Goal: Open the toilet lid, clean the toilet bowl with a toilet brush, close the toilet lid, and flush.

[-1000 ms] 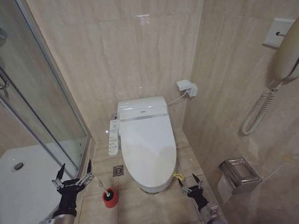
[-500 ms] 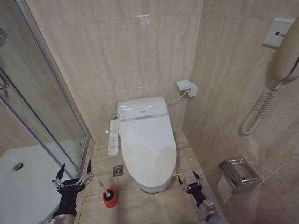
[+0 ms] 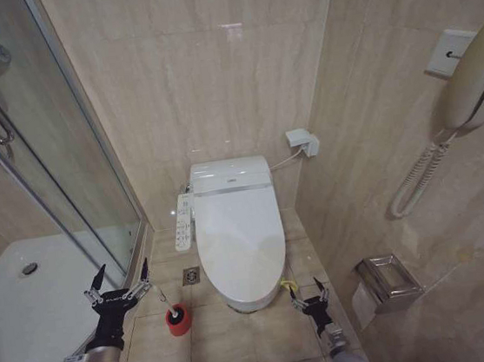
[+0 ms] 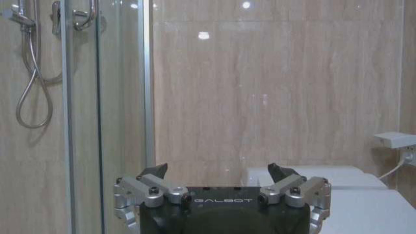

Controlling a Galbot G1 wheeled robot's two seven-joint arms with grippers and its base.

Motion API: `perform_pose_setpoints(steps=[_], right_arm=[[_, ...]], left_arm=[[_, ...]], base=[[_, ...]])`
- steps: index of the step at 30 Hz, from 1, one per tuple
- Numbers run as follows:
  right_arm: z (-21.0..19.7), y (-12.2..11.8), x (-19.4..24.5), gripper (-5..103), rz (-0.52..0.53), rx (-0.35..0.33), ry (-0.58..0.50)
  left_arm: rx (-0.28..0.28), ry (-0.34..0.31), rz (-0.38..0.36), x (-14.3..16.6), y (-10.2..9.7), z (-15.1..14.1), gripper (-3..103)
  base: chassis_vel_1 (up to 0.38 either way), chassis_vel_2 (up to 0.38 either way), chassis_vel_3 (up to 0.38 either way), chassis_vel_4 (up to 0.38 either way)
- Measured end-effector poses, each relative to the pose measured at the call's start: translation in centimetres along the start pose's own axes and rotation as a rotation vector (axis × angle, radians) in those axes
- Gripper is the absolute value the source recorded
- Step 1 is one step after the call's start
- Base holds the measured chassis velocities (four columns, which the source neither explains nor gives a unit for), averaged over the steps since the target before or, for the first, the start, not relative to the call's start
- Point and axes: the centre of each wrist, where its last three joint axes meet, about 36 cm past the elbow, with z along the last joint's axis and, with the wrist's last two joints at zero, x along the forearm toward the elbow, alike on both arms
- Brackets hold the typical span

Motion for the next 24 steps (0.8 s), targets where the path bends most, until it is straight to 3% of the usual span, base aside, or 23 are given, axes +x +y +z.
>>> perform_pose_setpoints(steps=[7,8,13,14,21,22,24], right_arm=[[0.05,0.06,-0.26,97,0.015,0.019,-0.002],[0.04,0.04,-0.26,88,0.016,0.021,-0.003],[-0.03,-0.28,-0.12,88,0.013,0.029,-0.011],[-0.04,-0.3,-0.09,61,0.013,0.03,-0.012],[-0.31,-0.23,0.18,61,0.015,0.024,-0.023],[-0.36,-0.21,0.25,34,0.015,0.023,-0.025],[-0.3,-0.17,0.44,34,0.015,0.022,-0.024]], left_arm=[[0.0,0.0,0.0,0.0,0.0,0.0,100],[0.0,0.0,0.0,0.0,0.0,0.0,100],[0.0,0.0,0.0,0.0,0.0,0.0,100],[0.0,0.0,0.0,0.0,0.0,0.0,100],[0.0,0.0,0.0,0.0,0.0,0.0,100],[0.0,0.0,0.0,0.0,0.0,0.0,100],[0.0,0.0,0.0,0.0,0.0,0.0,100]], base=[[0.0,0.0,0.0,0.0],[0.0,0.0,0.0,0.0],[0.0,0.0,0.0,0.0],[0.0,0.0,0.0,0.0],[0.0,0.0,0.0,0.0],[0.0,0.0,0.0,0.0],[0.0,0.0,0.0,0.0]])
